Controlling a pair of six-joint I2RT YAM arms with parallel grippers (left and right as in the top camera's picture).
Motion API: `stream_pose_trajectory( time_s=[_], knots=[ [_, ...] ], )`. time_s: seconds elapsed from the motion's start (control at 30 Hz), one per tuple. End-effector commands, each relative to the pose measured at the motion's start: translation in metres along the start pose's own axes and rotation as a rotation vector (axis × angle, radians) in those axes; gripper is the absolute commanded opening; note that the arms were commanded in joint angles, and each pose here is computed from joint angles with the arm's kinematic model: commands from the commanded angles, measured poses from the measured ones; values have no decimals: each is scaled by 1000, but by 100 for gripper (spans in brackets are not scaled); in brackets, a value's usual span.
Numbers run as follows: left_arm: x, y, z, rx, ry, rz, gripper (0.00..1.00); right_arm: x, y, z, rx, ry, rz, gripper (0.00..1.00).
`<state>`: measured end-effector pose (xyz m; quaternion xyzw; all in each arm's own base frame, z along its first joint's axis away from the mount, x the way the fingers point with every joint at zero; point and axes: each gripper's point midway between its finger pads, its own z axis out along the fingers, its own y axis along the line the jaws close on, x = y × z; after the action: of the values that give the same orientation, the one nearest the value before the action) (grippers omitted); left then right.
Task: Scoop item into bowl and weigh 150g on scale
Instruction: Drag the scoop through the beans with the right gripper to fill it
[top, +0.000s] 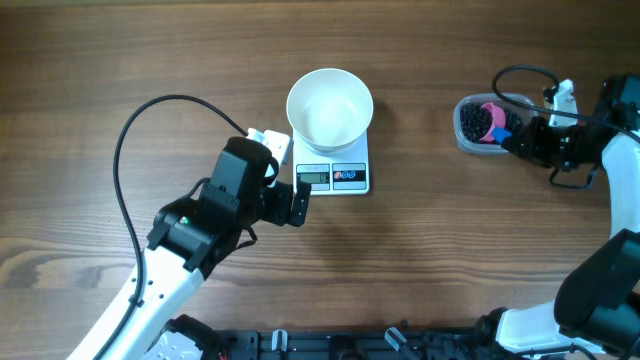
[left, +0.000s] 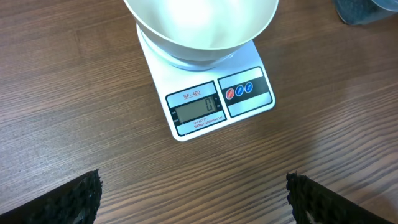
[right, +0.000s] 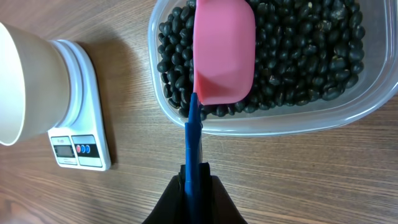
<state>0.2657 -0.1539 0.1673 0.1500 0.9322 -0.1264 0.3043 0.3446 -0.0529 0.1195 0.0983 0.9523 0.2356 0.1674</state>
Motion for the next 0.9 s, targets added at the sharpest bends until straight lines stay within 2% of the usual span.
stream_pose_trajectory(
  time_s=[0.0, 0.87],
  knots=[
    [-1, -1, 0, -2, -2, 24, 100, 5, 1, 6, -57, 19, 32, 4],
    [-1, -1, 0, -2, -2, 24, 100, -3, -5, 0, -195, -29, 130, 4]
  ],
)
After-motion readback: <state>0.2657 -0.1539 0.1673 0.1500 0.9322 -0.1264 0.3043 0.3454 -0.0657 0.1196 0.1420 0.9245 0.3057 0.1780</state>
